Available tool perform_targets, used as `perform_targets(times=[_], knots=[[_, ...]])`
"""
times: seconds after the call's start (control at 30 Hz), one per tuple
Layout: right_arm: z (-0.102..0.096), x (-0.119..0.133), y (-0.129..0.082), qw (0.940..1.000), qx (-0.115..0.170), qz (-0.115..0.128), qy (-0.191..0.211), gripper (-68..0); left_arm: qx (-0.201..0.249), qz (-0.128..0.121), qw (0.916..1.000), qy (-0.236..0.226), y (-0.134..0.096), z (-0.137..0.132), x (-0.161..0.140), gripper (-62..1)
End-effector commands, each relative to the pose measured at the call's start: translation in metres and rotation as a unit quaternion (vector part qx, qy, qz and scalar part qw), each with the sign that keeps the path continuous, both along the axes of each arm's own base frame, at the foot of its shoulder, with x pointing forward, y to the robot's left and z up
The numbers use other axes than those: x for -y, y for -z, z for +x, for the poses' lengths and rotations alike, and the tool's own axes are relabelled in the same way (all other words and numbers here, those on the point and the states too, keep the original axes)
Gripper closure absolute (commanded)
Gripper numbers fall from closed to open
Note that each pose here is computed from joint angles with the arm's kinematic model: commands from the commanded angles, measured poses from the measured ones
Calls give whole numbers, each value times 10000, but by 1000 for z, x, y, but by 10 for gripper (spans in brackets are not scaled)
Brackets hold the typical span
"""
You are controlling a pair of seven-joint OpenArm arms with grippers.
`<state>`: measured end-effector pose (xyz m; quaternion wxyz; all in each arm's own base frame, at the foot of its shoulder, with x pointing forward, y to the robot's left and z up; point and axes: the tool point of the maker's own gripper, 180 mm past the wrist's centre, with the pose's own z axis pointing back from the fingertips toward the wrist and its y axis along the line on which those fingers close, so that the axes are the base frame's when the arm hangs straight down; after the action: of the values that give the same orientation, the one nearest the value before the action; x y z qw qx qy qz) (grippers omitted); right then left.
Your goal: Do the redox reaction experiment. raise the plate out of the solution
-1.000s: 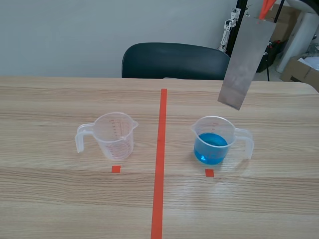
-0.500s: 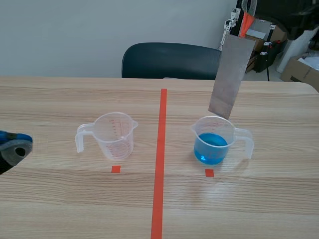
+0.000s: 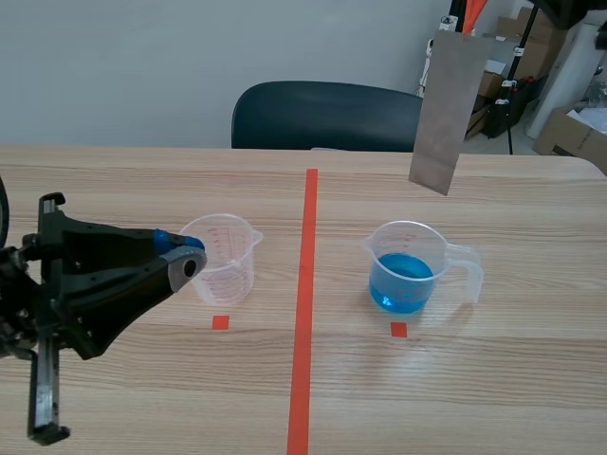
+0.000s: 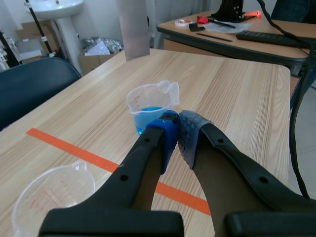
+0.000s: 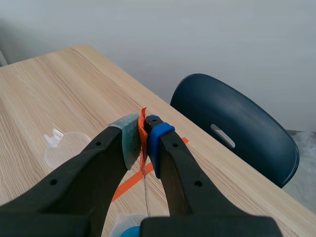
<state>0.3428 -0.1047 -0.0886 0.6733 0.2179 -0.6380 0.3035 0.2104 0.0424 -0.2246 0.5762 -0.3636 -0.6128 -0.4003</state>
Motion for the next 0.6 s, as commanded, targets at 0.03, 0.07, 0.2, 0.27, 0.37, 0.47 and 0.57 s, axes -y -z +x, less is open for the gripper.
perform_targets(times=[0.03, 0.07, 0.2, 0.27, 0.37, 0.47, 0.57], knots=[[3, -5, -8, 9999, 42, 99, -12, -4, 255, -142, 9993, -254, -11, 16, 9, -25], [3, -6, -6, 10000, 14, 76, -21, -4, 295, -111, 9990, -314, -10, 20, 14, -25], [3, -7, -4, 10000, -27, 72, -30, -4, 538, 196, 9973, -452, -6, 34, 34, -25], [3, -7, -6, 10000, -6, 86, -32, -4, 685, 274, 9964, -418, -7, 38, 46, -25], [3, -8, -6, 10000, 4, 91, -33, -4, 818, 354, 9952, -397, -10, 44, 62, -25], [3, -8, -7, 9999, 16, 101, -34, -4, 806, 394, 9953, -374, -12, 49, 75, -25], [3, -8, -9, 9999, 58, 138, -40, -4, 942, 491, 9939, -298, -10, 52, 87, -25]])
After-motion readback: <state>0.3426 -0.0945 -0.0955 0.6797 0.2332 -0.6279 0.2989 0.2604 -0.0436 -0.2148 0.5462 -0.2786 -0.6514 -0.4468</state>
